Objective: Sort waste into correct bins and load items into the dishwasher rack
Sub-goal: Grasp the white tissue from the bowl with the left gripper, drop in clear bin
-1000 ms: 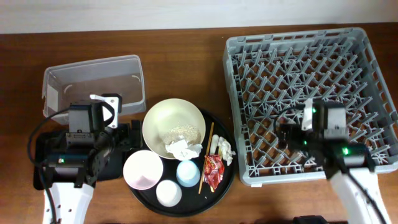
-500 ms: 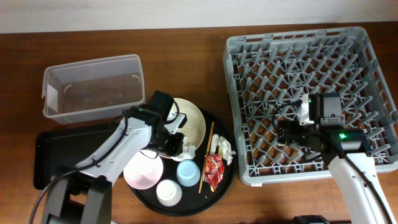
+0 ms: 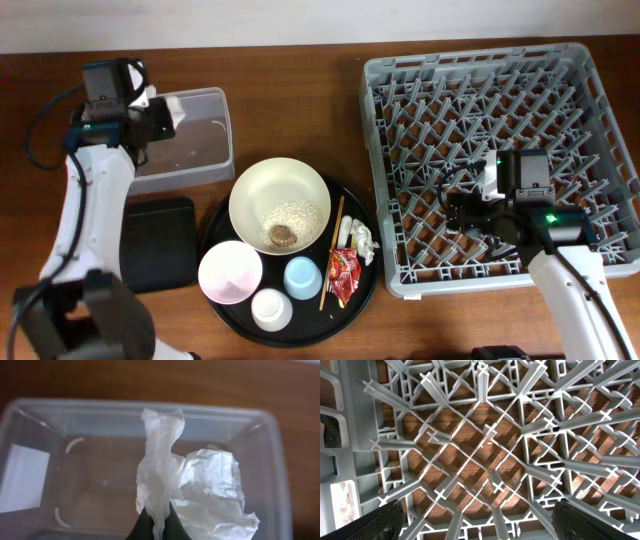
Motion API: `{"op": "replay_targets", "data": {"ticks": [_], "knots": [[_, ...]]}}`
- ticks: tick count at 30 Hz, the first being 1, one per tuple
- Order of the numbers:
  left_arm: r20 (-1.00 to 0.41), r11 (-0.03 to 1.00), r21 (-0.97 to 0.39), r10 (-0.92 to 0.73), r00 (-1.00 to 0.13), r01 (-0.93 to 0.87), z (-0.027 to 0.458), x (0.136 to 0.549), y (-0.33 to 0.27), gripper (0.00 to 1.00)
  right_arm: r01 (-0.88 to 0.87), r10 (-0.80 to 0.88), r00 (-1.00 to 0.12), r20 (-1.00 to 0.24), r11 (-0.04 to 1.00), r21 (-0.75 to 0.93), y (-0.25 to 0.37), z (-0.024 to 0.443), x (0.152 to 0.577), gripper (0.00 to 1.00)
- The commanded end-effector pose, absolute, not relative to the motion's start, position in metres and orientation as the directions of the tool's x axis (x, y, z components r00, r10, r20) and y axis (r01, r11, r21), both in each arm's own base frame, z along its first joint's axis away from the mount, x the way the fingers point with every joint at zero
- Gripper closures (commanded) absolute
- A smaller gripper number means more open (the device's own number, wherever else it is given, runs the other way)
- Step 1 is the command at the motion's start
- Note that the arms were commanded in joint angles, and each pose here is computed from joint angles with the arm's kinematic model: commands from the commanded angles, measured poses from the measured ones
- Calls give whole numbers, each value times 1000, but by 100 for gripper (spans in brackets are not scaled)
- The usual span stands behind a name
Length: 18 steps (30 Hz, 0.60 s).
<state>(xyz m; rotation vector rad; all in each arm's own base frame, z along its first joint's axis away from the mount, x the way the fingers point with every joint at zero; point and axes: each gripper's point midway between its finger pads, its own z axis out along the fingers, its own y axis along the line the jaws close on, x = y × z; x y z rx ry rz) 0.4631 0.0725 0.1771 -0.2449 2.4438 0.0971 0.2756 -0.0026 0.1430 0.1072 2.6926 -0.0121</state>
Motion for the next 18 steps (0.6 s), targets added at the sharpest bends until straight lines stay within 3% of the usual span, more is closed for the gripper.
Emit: {"op": "replay_targets", "data": {"ticks": [1,2,3,4,6,8,10,13,18], "knots": [[-553,978,21,-163,-817,-209,127,469,81,89,90,83,-888,-452,996,5,-5,151,280,2],[-559,978,20,-163,-813,-210,126,472,82,84,90,83,-888,-452,996,5,-5,151,280,2],[-565,978,20,-162,-809,-210,127,474,82,71,90,83,-888,-452,996,5,-5,151,280,2],[-562,978,20,-162,-811,-209,127,473,81,45,91,83,-888,-452,996,5,-5,151,280,2],[-577,982,11,-147,-804,-187,144,473,72,23,90,83,-888,-452,996,5,-5,151,280,2],[-610,996,-49,-94,-787,-81,187,475,29,22,91,83,-887,-455,996,6,-5,152,280,2],[-577,972,-166,39,-816,164,202,452,-72,20,91,85,-871,-484,996,10,-5,163,282,2],[-399,901,-192,290,-870,389,174,379,-178,18,114,110,-872,-478,993,21,-5,165,278,2],[-142,732,-225,629,-765,643,104,258,-276,17,284,262,-856,-446,959,18,-18,161,267,2]]}}
